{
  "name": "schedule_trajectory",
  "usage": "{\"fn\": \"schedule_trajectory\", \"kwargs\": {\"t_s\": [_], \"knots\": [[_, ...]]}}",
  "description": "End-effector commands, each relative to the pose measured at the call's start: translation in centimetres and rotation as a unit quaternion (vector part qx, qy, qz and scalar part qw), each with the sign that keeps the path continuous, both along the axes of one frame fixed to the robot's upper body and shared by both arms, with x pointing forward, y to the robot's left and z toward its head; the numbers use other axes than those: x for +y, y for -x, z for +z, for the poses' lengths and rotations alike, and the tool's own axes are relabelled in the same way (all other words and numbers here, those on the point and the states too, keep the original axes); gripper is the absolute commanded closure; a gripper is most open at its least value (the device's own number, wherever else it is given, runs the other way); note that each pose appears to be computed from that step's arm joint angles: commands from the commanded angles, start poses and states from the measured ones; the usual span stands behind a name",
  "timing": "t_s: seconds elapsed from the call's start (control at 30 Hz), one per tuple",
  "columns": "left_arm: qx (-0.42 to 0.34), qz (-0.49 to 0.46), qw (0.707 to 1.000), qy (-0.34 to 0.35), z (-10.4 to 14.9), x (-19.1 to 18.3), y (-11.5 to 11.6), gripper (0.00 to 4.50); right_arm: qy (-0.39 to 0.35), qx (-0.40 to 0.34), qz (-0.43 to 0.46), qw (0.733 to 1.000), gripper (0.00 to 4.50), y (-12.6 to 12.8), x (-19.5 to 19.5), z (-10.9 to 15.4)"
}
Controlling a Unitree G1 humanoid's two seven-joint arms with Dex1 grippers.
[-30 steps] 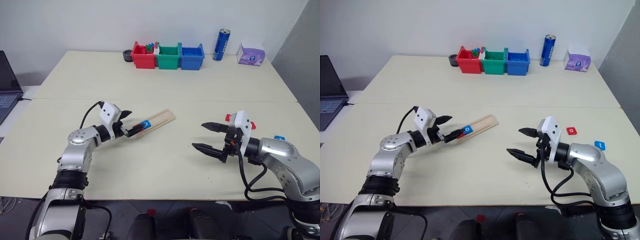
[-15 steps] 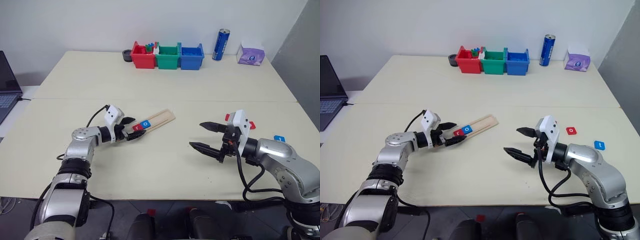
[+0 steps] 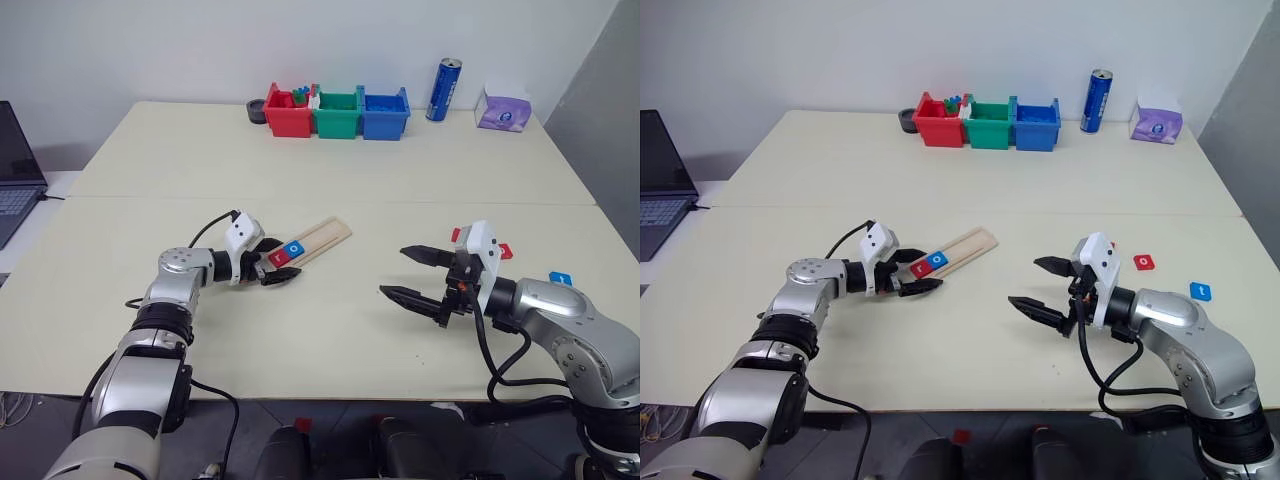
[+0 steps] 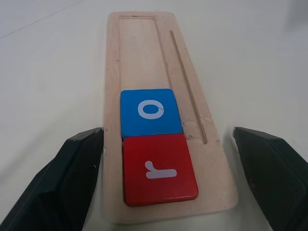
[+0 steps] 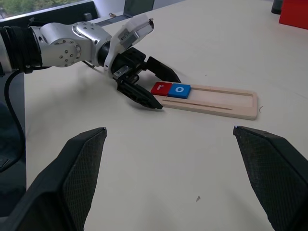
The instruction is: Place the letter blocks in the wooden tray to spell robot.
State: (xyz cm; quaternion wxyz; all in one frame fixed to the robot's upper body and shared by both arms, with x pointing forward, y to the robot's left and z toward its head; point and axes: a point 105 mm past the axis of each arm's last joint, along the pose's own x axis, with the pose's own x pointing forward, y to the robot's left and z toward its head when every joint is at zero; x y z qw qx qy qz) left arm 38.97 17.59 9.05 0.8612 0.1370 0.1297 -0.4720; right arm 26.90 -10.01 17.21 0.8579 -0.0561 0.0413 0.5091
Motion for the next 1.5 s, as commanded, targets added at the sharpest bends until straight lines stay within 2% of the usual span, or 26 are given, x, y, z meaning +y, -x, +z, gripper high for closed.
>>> {"fn": "schedule_trajectory", "kwargs": {"t_s": [0.03, 0.5, 0.6, 0.67, 0.97, 1.13, 1.27, 1.5], "knots": [[0.001, -0.001, 1.0, -0.009, -0.2, -0.2, -0.2, 0.0, -0.007, -0.027, 0.01, 1.0, 0.02, 0.8, 0.3, 1.4], [-0.009, 0.017, 1.0, -0.02, -0.7, -0.4, -0.8, 0.0, -0.002, -0.045, -0.014, 0.999, 0.02, 0.3, 0.4, 1.7], [-0.007, 0.019, 1.0, -0.015, -0.6, -0.3, -0.8, 0.56, -0.003, -0.046, -0.014, 0.999, 0.0, 0.2, 0.4, 1.7], [-0.005, 0.016, 1.0, -0.013, -0.6, -0.3, -0.8, 1.11, -0.004, -0.046, -0.014, 0.999, 0.0, 0.2, 0.4, 1.8], [-0.027, -0.006, 0.999, -0.022, -0.2, -0.9, -0.6, 1.1, -0.002, -0.046, -0.015, 0.999, 0.0, 0.3, 0.3, 1.6], [-0.057, -0.129, 0.99, -0.028, 0.1, -2.9, 2.5, 1.1, 0.022, -0.043, -0.011, 0.999, 0.0, 1.0, -0.9, 0.8], [-0.065, -0.203, 0.977, -0.026, 0.4, -4.2, 5.8, 1.1, 0.055, -0.041, -0.001, 0.998, 0.0, 1.6, -2.0, -0.4], [-0.067, -0.243, 0.968, -0.021, 1.2, -5.8, 8.6, 1.1, 0.074, -0.036, 0.021, 0.996, 0.0, 2.6, -2.5, -1.6]]}}
